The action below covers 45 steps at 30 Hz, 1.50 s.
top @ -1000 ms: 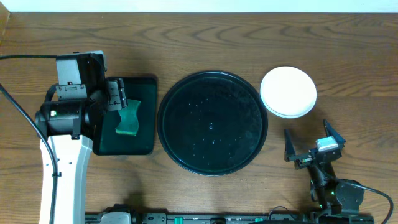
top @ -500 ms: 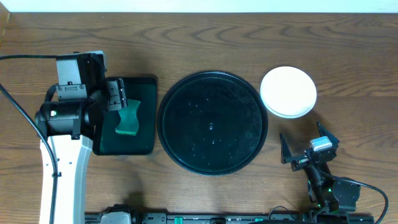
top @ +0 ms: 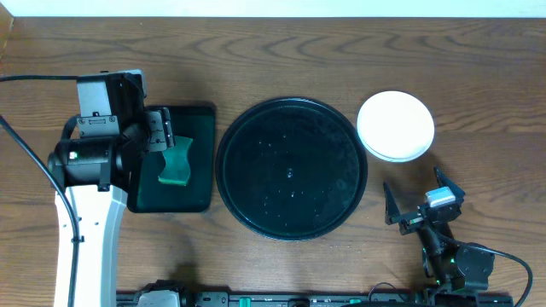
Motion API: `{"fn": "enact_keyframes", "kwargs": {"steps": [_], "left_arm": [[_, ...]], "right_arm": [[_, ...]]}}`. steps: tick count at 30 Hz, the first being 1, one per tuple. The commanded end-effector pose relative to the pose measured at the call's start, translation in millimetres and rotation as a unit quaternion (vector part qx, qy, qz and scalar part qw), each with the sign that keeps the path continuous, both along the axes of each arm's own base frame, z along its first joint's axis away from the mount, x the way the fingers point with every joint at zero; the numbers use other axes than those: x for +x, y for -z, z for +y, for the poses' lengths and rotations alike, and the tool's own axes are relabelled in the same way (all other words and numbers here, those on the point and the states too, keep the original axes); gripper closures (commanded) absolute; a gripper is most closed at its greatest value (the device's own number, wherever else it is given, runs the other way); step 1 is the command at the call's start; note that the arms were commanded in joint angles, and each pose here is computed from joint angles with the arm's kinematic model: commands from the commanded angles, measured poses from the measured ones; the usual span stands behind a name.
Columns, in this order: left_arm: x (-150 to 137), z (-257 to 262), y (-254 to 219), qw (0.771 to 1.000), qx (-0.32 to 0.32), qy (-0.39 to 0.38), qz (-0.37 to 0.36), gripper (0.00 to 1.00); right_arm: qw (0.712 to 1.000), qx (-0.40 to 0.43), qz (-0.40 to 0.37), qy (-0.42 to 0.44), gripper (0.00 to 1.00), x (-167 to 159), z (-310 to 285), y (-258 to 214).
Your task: Clean dirty plates on tray and stack at the side
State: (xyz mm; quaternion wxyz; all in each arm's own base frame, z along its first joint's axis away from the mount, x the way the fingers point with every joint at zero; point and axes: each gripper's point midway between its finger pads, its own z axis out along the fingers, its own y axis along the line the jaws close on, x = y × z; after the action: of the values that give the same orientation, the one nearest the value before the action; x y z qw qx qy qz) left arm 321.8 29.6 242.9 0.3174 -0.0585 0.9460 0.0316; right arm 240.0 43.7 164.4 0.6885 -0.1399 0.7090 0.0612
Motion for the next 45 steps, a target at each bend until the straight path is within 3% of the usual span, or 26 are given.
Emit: {"fn": "enact_keyframes", "kwargs": {"steps": [1,6,15,21,30,36,45], "left_arm": [[-2,4,-2,1.0,0.01,-0.005,-0.001,0.26],[-7,11,-6,0.999,0.027,-0.016,-0.005,0.26],[-54,12,-31,0.994,0.04,-0.026,-0.097,0.26],[-55,-7,-6,0.97,0.008,0.011,-0.242,0.26],[-61,-30,43,0.922,-0.006,0.057,-0.383,0.26],[-70,-30,65,0.904,-0.003,0.057,-0.423,0.26],[-73,-30,82,0.906,-0.003,0.058,-0.419,0.26]], "right_arm": [[1.0,-0.003,-0.002,-0.007,0.01,-1,3,0],[1.0,-0.003,-0.002,-0.007,0.01,-1,3,0],[1.0,-0.003,-0.002,-0.007,0.01,-1,3,0],[1.0,-0.003,-0.002,-0.007,0.01,-1,3,0],[1.0,-0.003,-0.002,-0.007,0.01,-1,3,0],[1.0,-0.003,-0.002,-0.007,0.01,-1,3,0],[1.0,-0.003,-0.002,-0.007,0.01,-1,3,0]]}}
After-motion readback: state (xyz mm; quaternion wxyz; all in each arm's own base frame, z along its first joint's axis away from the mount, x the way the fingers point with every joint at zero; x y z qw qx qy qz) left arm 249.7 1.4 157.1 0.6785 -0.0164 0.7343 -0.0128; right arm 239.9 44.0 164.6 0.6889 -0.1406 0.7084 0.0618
